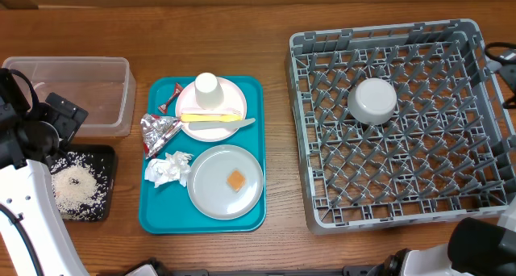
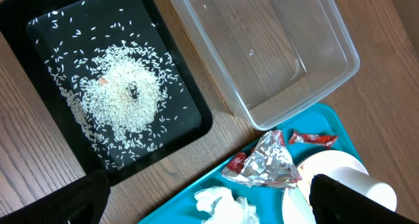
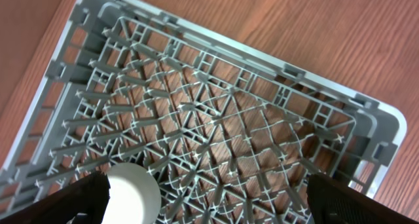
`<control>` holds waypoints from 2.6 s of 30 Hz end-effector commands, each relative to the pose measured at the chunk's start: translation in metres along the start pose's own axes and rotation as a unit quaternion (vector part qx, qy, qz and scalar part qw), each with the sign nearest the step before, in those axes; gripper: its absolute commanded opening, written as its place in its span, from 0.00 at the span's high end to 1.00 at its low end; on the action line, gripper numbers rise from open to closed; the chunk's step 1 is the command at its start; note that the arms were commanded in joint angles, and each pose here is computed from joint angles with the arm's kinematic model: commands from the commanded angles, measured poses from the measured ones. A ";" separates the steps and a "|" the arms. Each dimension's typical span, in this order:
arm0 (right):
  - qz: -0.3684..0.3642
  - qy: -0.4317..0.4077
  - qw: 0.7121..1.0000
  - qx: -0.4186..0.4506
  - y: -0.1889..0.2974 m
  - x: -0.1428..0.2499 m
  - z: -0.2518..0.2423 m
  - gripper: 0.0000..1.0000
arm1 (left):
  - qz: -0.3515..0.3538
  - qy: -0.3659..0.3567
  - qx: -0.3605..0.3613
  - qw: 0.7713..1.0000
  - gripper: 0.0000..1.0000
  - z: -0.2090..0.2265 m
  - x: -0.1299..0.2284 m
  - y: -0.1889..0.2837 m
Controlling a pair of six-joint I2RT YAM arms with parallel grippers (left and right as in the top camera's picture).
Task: Sort waste into correct bins and load items into the dishwasher rack
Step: 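Withdraw the right arm and move the left gripper toward the black tray, then move the left gripper to the crumpled white tissue and grasp it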
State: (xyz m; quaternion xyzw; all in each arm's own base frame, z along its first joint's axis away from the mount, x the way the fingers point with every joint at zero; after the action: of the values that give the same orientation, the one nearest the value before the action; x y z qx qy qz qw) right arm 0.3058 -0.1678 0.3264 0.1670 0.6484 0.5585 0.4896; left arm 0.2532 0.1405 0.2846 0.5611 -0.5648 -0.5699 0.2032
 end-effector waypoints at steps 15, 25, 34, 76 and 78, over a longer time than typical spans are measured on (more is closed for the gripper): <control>0.012 -0.023 0.999 -0.030 0.001 -0.002 0.001 0.00 | -0.012 0.008 0.011 1.000 0.00 -0.004 -0.005 0.008; 0.012 -0.023 0.999 -0.030 0.001 -0.002 0.001 0.00 | 0.059 0.029 0.066 0.996 0.00 -0.017 0.015 0.010; 0.012 -0.023 0.999 -0.030 0.001 -0.002 0.001 0.00 | 0.179 0.024 0.108 0.978 0.00 -0.022 0.053 0.019; 0.012 -0.023 0.999 -0.030 0.001 -0.002 0.001 0.00 | 0.315 -0.092 -0.167 0.930 0.15 -0.035 0.214 -0.127; 0.012 -0.023 0.999 -0.030 0.001 -0.002 0.001 0.00 | 0.320 -0.096 -0.175 0.926 0.19 -0.033 0.217 -0.131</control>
State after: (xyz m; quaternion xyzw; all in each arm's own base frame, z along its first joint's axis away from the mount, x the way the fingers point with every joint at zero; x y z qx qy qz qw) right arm 0.3065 -0.1671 0.3255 0.1752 0.6206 0.5804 0.4973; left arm 0.2765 -0.0211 0.0999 0.2733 -0.6222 -0.6111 0.4058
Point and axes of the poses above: each gripper's point midway between its finger pads, its own y axis back along the fingers, its own z axis along the line the jaws close on, x = y × z, the point moved 4 cm from there along y, back along the fingers, and after that the axes turned 5 degrees about y, right-handed, at the moved point
